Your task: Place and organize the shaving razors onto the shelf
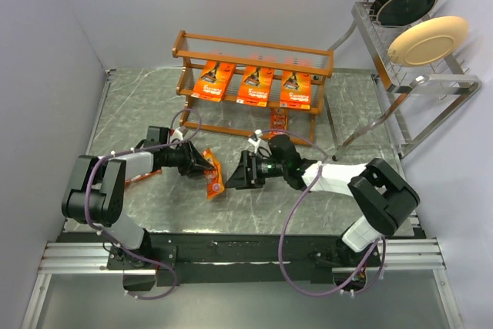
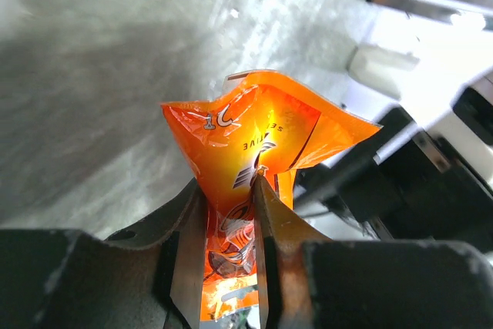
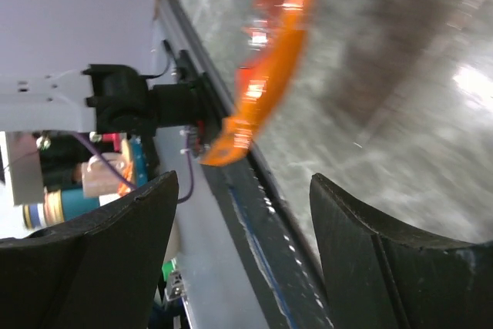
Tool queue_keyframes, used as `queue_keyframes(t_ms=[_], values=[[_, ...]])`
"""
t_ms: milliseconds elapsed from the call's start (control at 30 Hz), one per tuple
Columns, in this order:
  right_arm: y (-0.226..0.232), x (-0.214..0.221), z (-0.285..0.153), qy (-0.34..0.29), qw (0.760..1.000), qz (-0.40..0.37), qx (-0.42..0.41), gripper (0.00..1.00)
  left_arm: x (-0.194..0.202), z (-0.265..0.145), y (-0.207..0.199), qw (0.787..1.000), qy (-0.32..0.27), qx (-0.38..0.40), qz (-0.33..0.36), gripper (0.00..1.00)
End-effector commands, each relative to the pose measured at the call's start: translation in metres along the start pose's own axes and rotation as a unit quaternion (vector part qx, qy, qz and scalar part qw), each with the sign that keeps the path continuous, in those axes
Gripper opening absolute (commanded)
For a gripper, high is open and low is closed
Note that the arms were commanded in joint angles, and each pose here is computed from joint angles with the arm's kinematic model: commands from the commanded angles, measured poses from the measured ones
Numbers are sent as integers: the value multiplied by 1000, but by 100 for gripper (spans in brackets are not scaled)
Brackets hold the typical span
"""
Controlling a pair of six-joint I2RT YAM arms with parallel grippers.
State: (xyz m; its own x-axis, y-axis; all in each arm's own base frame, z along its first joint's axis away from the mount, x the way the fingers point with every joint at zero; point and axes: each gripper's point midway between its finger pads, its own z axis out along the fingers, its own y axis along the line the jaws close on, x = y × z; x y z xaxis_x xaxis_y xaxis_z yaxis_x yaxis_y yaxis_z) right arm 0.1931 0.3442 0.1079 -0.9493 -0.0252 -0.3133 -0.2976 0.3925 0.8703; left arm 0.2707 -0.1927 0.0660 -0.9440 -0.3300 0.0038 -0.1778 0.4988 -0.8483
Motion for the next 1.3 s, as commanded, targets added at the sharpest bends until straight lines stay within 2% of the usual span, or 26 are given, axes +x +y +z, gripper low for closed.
queue_keyframes(t_ms=[0,133,300,400,667,700,800,933,1033,1100,1200,1233,1267], values=[[29,-19,16,-10,999,-29,-36,76,-20,-4,-11,999,-46,-18,18,29],[26,-7,30,19,999,-18,-32,73,-20,-5,-7,997,-58,-42,27,31],[19,1,45,43,999,-15,-2,73,-20,-8,-15,997,-60,-31,28,32],[14,6,48,51,999,-7,10,69,-19,-9,-17,998,-57,-28,26,33],[2,-5,58,28,999,31,21,43,-14,-7,-19,998,-47,-22,27,39],[4,-6,60,27,999,33,13,36,-13,-7,-18,998,-46,-24,25,46],[7,-5,68,28,998,53,-14,26,-14,-7,-15,998,-47,-38,25,65],[13,-18,63,-15,994,88,-63,9,-21,-13,-9,995,-60,-74,39,79],[4,-36,52,-45,991,108,-69,1,-26,-29,-4,991,-80,-97,34,81],[-6,-42,45,-67,987,129,-62,0,-22,-41,3,991,-95,-98,15,82],[-14,-50,37,-89,984,145,-58,0,8,-39,12,994,-77,-62,-34,80],[-17,-50,35,-92,982,154,-56,0,12,-36,-6,997,-71,-2,-39,79],[-21,-47,35,-92,981,162,-51,0,27,-30,3,997,-60,2,-50,78]])
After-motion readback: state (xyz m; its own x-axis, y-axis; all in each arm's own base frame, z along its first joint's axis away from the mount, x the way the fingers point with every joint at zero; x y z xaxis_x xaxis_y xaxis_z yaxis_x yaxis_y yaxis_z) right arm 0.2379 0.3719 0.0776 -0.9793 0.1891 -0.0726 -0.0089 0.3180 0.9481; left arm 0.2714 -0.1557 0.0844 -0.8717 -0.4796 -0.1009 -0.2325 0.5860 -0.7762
